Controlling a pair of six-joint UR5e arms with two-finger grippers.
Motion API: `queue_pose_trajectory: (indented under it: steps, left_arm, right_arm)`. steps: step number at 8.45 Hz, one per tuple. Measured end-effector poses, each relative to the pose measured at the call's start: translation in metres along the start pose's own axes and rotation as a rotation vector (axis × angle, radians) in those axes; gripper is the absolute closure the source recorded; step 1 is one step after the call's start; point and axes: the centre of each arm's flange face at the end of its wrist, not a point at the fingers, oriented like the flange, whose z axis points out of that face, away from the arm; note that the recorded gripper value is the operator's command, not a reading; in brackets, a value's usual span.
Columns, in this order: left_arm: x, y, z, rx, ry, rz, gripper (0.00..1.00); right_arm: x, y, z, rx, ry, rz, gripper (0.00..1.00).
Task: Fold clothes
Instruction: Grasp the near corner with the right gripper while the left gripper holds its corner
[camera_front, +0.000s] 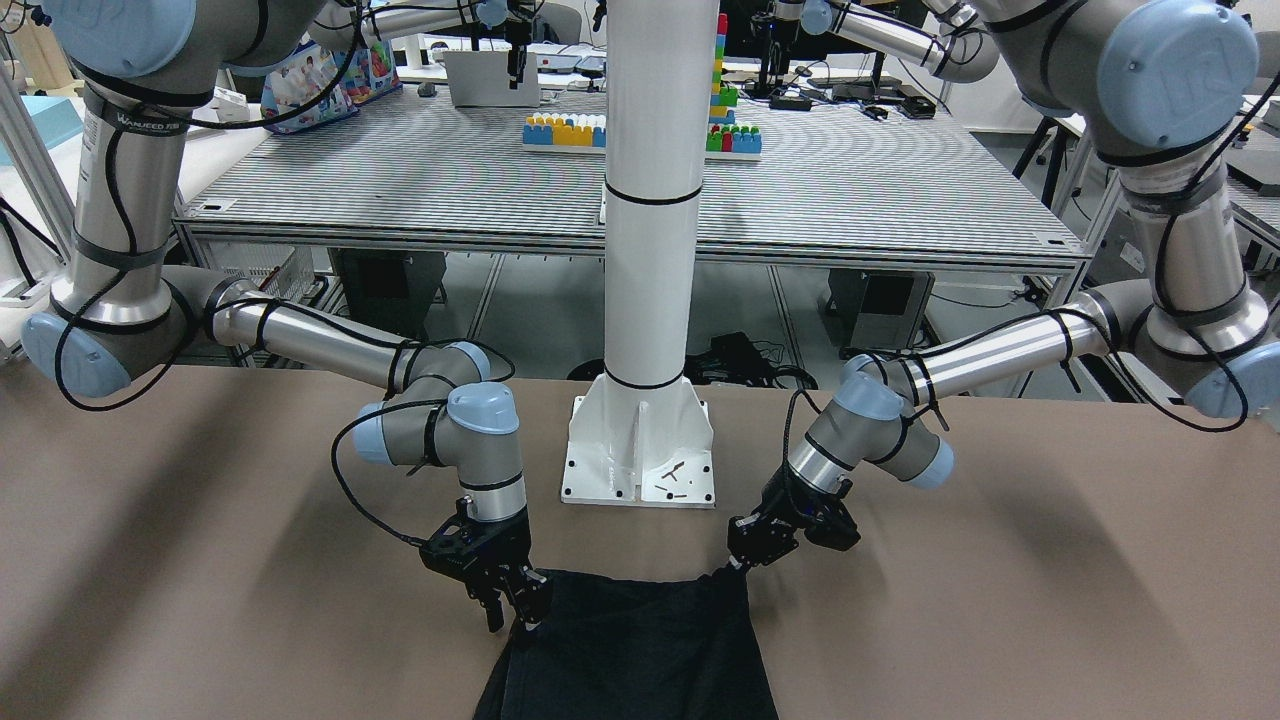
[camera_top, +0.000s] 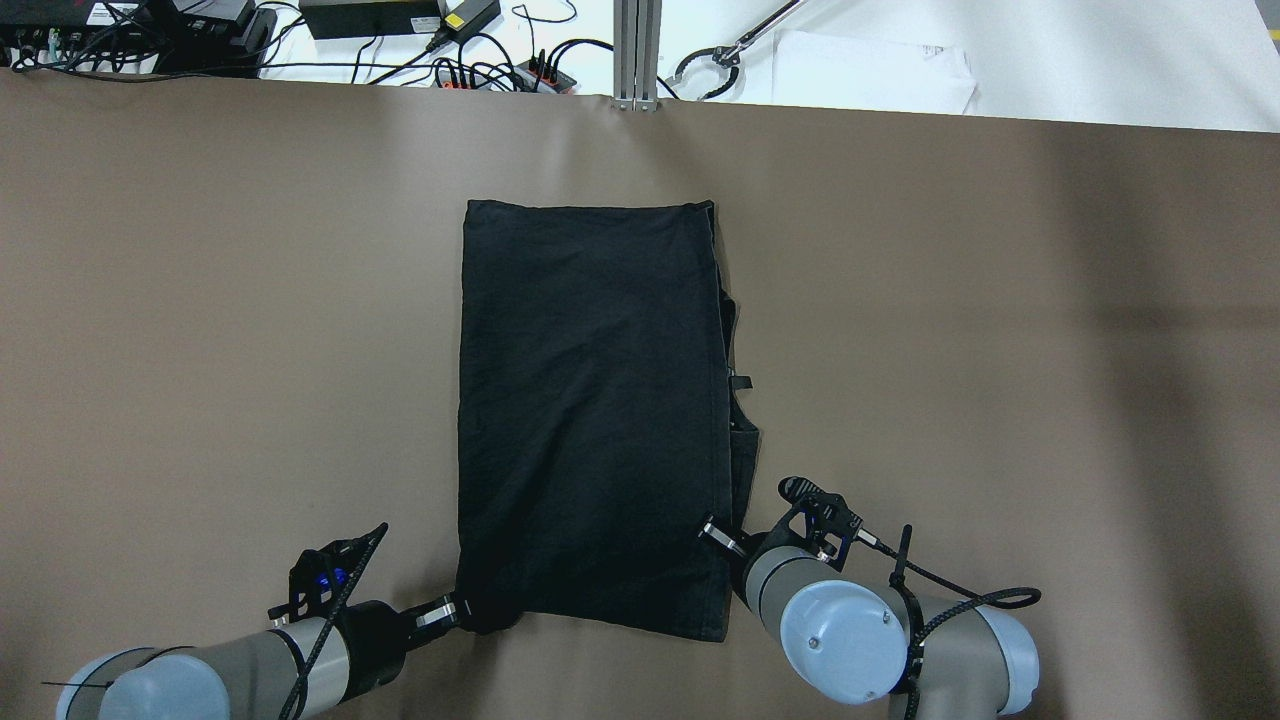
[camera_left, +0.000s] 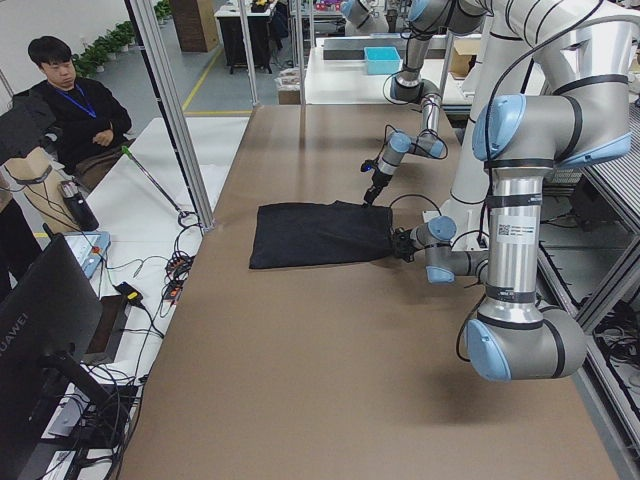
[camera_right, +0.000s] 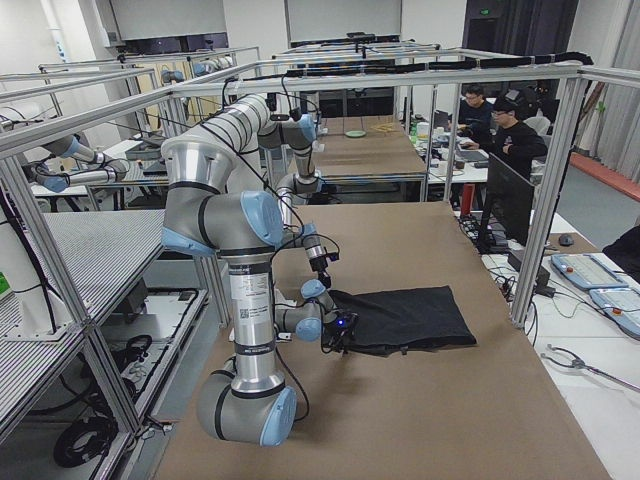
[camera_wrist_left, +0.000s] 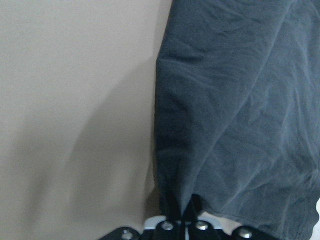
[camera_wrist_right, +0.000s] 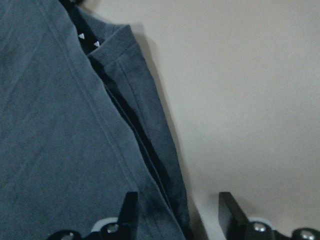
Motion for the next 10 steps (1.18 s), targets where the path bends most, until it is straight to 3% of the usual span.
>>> queue_pose_trajectory:
  steps: [6, 7, 10]
  left_arm:
    - [0.0, -0.001, 0.0, 0.001, 0.001, 0.001, 1.0]
    - [0.0, -0.001, 0.0, 0.001, 0.001, 0.001, 1.0]
    - [0.0, -0.001, 0.0, 0.001, 0.0, 0.003, 1.0]
  right_arm:
    - [0.0, 0.011, 0.001, 0.01, -0.007, -0.012, 0.43]
    - [0.001, 0.012, 0.004, 0.012, -0.003, -0.014, 0.5]
    - [-0.006, 0.016, 0.003, 0.009, -0.012, -0.01, 0.99]
